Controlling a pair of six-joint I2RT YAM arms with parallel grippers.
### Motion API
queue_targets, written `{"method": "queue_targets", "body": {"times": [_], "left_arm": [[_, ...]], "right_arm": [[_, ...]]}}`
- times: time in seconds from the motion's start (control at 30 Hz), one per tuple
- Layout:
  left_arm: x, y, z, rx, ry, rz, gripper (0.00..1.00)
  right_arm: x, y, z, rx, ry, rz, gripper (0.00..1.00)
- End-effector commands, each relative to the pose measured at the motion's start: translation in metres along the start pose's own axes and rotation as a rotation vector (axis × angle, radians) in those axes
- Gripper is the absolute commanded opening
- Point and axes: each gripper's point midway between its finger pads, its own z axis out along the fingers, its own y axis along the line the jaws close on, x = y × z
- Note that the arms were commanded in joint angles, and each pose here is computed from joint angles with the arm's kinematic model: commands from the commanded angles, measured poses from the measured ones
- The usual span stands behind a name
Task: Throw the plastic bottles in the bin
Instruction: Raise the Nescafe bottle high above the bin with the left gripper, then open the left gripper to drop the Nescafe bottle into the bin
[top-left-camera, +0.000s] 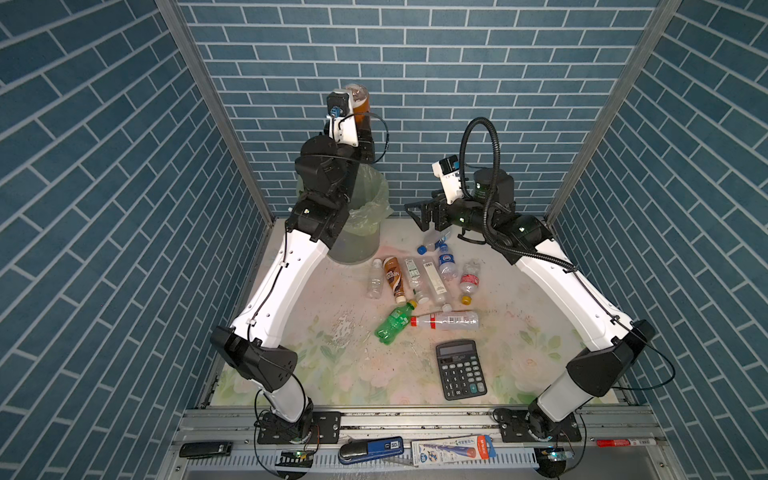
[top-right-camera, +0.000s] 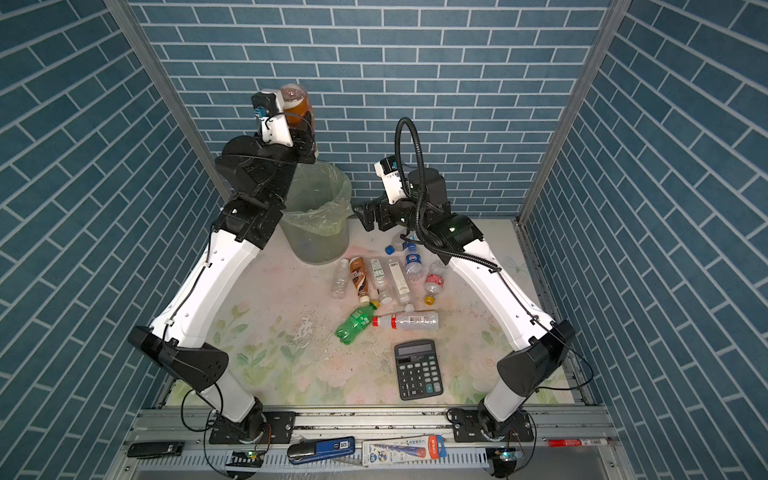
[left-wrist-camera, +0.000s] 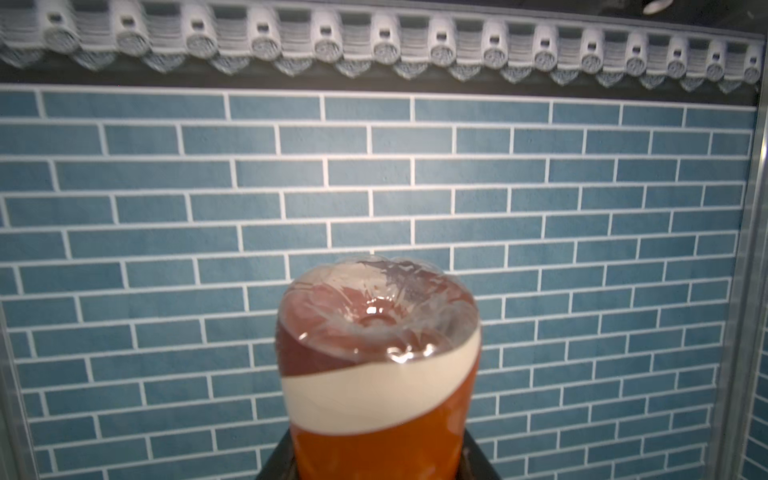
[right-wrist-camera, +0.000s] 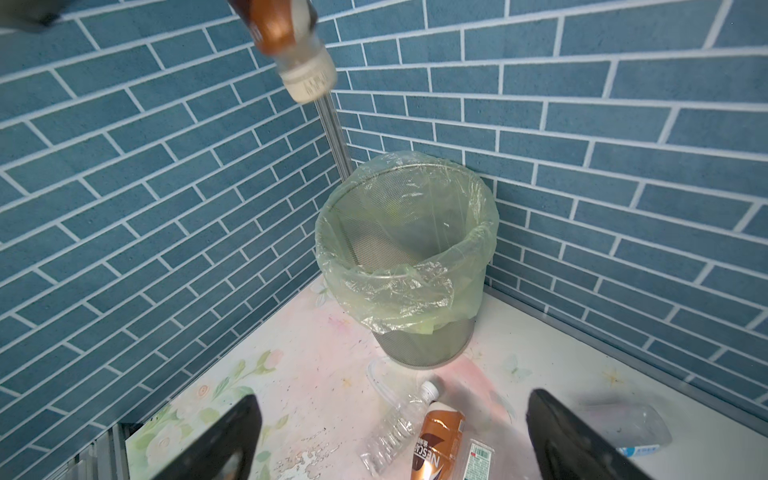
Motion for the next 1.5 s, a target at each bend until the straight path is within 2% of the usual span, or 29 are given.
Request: {"method": "queue_targets", "body": {"times": [0.0,0.33,0.47,0.6,0.67,0.77,0.8,0.9,0.97,1.27,1.47], "left_arm": [[-0.042,0.022,-0.004,-0.056,-0.121,0.031,0.46],[-0.107,0.029,-0.024,-0.033,-0.265,0.040,0.46],[-0.115,0.031,-0.028,-0.035,-0.286,0.050,0.46],[-0.073,0.034,-0.007,-0.054,-0.193,0.068,0.47],[-0.031,0.046,0.011,-0.073,-0.100,0.030,0.46],[0.052,0.072,0.033,-0.113,0.079,-0.061,0.47],[0.081,0.081,0.037,-0.133,0.129,-0.082,0.53],[0.138,0.097,0.043,-0.173,0.261,-0.097,0.97],[0.146,0.095,0.045,-0.158,0.304,-0.103,0.99],[0.135,0.086,0.037,-0.114,0.294,-0.128,0.99],[0.148,0.083,0.032,-0.111,0.323,-0.142,0.99]], "right_arm": [[-0.028,0.007,-0.001,-0.013,-0.070,-0.083,0.99],[-0.036,0.006,0.011,-0.022,-0.091,-0.104,0.99],[-0.030,0.003,0.018,-0.020,-0.079,-0.096,0.99],[-0.024,0.002,0.024,-0.025,-0.064,-0.085,0.99],[-0.020,0.001,0.026,-0.025,-0.055,-0.077,0.99],[-0.019,0.002,0.023,-0.026,-0.053,-0.070,0.99],[-0.019,0.002,0.022,-0.026,-0.054,-0.069,0.99],[-0.017,0.004,0.017,-0.028,-0.052,-0.066,0.99],[-0.015,0.004,0.014,-0.027,-0.048,-0.065,0.99],[-0.016,0.006,0.008,-0.034,-0.065,-0.043,0.99],[-0.017,0.008,0.004,-0.037,-0.075,-0.032,0.99]]}}
